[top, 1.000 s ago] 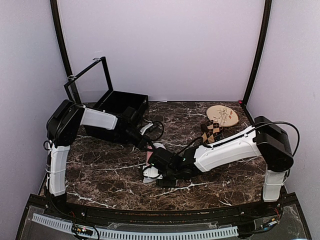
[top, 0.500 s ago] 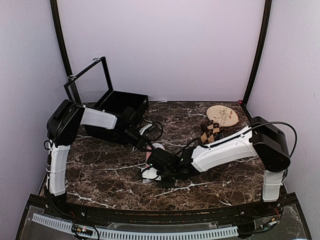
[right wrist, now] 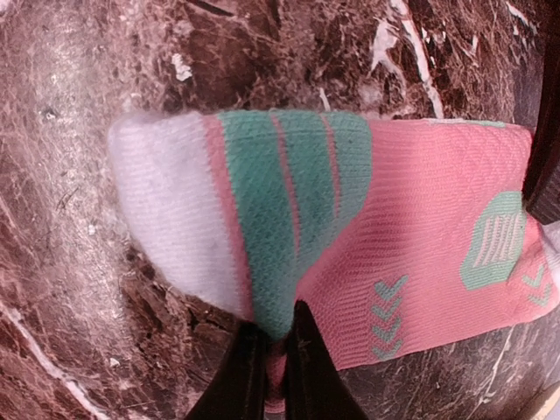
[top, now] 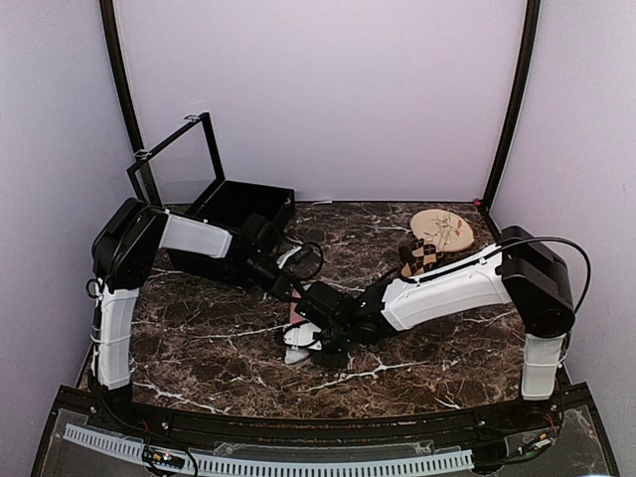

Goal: Roll the socks
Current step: Roll the sock at the center of the board.

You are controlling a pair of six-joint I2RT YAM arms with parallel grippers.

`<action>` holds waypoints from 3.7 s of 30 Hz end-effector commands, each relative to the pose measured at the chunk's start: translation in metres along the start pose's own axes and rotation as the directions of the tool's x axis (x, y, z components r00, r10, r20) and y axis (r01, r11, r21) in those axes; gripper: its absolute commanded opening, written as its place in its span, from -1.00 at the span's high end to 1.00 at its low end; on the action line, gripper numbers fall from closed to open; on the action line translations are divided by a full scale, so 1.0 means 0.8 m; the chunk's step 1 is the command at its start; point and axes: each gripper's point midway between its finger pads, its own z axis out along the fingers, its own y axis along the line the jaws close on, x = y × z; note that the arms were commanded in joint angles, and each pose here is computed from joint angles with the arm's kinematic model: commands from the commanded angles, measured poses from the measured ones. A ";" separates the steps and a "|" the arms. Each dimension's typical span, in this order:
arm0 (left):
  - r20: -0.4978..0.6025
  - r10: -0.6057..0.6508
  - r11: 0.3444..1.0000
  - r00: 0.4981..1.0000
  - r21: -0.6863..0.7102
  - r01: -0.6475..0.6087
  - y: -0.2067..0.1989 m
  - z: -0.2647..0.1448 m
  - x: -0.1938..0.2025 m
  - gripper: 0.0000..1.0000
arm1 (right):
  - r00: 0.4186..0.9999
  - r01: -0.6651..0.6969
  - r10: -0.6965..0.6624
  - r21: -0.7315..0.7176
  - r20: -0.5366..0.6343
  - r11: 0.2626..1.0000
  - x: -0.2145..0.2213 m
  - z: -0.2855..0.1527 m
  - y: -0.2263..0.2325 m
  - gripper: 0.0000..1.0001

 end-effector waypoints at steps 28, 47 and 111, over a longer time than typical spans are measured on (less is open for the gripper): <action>0.455 0.023 0.974 0.890 -0.210 0.082 -0.051 -0.119 0.020 0.39 | 0.918 -0.342 0.394 -0.578 -0.038 0.741 -0.023 -0.026 0.011 0.87; 0.451 0.185 0.974 0.873 -0.201 -0.103 -0.127 -0.089 0.103 0.23 | 0.893 -0.379 0.444 -0.650 -0.072 0.659 -0.020 -0.023 0.006 0.87; -0.098 0.577 0.714 0.811 -0.421 -0.559 -0.148 0.003 0.136 0.35 | 0.894 -0.391 0.425 -0.707 -0.140 0.590 -0.010 -0.032 0.015 0.90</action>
